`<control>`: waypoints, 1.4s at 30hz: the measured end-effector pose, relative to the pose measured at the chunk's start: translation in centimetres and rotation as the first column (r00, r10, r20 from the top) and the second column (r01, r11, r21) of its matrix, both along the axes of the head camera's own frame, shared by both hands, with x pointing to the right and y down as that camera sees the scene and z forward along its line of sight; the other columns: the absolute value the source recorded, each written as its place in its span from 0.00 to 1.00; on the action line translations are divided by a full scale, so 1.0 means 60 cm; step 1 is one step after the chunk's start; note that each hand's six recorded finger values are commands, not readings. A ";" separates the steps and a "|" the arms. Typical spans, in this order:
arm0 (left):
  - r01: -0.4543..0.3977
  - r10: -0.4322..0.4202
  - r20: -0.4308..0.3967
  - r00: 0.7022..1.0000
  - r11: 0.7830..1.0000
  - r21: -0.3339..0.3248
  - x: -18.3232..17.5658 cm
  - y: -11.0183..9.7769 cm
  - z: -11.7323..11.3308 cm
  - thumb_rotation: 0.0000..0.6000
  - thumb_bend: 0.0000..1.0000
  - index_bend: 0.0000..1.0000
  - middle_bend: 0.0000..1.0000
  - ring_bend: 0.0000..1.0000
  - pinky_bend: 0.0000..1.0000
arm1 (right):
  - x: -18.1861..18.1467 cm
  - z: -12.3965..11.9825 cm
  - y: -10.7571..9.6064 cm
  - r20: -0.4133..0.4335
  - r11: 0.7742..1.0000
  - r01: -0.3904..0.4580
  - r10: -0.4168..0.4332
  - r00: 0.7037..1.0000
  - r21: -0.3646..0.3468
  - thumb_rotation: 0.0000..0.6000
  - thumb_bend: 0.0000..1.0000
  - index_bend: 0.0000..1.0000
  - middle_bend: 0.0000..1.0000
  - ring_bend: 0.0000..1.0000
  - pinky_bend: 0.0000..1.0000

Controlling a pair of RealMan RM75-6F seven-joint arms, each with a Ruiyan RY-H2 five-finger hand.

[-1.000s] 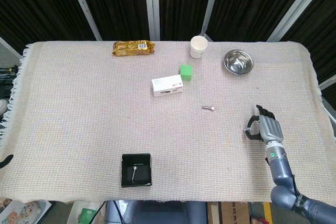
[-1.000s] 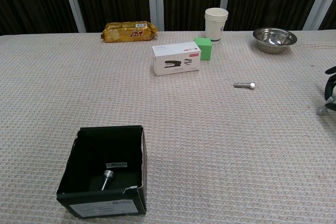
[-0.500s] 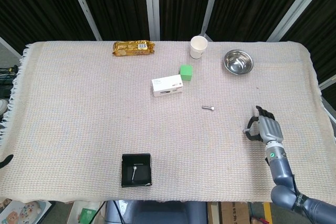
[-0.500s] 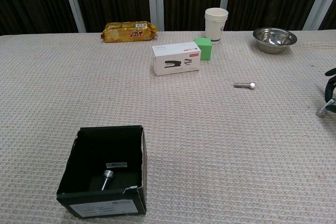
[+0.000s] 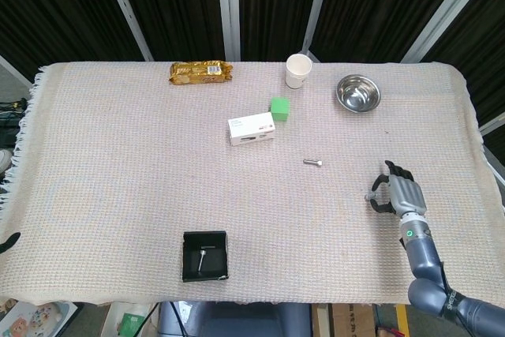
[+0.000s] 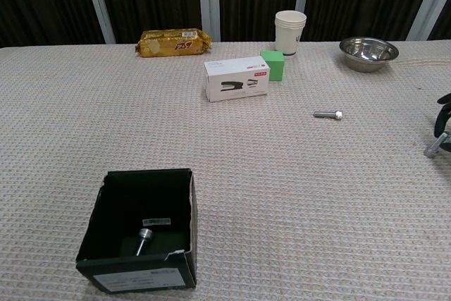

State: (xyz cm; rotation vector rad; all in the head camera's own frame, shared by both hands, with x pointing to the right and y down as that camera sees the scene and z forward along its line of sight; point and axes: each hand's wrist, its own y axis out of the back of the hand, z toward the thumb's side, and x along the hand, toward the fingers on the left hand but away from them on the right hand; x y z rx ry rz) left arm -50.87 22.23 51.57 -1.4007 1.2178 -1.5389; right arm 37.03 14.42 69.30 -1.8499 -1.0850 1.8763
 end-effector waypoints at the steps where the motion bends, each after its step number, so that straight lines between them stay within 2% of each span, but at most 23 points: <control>1: 0.000 0.000 0.000 1.000 1.000 0.000 0.000 0.000 0.000 1.00 0.04 0.05 0.01 0.00 0.12 | 0.000 0.000 0.000 0.000 1.000 0.000 0.000 1.000 0.000 1.00 0.35 0.45 0.00 0.00 0.00; 4: 0.001 -0.001 0.000 1.000 1.000 0.000 0.000 0.000 0.000 1.00 0.04 0.05 0.01 0.00 0.12 | 0.001 -0.001 0.000 -0.002 1.000 0.001 -0.001 1.000 -0.004 1.00 0.35 0.38 0.00 0.00 0.00; 8: 0.006 -0.006 0.000 1.000 1.000 0.005 -0.002 -0.001 -0.002 1.00 0.04 0.05 0.01 0.00 0.12 | -0.003 -0.012 -0.004 0.014 1.000 -0.002 0.002 1.000 0.010 1.00 0.29 0.31 0.00 0.00 0.00; 17: 0.003 -0.003 -0.010 1.000 1.000 -0.001 -0.001 -0.002 0.002 1.00 0.04 0.05 0.01 0.00 0.12 | -0.047 -0.075 -0.037 0.061 0.993 0.044 -0.051 0.997 0.112 1.00 0.28 0.31 0.00 0.00 0.00; 22: 0.008 -0.008 -0.011 1.000 1.000 0.000 -0.004 -0.003 0.001 1.00 0.04 0.05 0.01 0.00 0.12 | -0.086 -0.082 -0.068 0.045 0.990 0.077 -0.083 0.996 0.117 1.00 0.28 0.31 0.00 0.00 0.00; 27: 0.019 -0.019 -0.009 1.000 1.000 0.009 -0.010 -0.005 -0.001 1.00 0.04 0.05 0.01 0.00 0.12 | -0.155 -0.070 -0.106 0.024 0.990 0.096 -0.099 0.995 0.105 1.00 0.28 0.31 0.00 0.00 0.00; 32: 0.022 -0.022 0.008 1.000 1.000 0.011 -0.012 -0.006 0.000 1.00 0.04 0.05 0.01 0.00 0.12 | -0.212 -0.035 -0.131 -0.031 0.992 0.084 -0.082 0.996 0.098 1.00 0.28 0.33 0.00 0.00 0.00; 35: 0.024 -0.025 0.008 1.000 1.000 0.008 -0.013 -0.007 0.002 1.00 0.04 0.05 0.01 0.00 0.12 | -0.236 -0.014 -0.139 -0.052 0.994 0.071 -0.066 0.996 0.089 1.00 0.28 0.33 0.00 0.00 0.00; 42: 0.021 -0.021 0.009 1.000 1.000 0.004 -0.010 -0.008 0.004 1.00 0.04 0.05 0.01 0.00 0.12 | -0.263 0.006 -0.147 -0.058 0.994 0.049 -0.043 0.997 0.095 1.00 0.28 0.36 0.00 0.00 0.00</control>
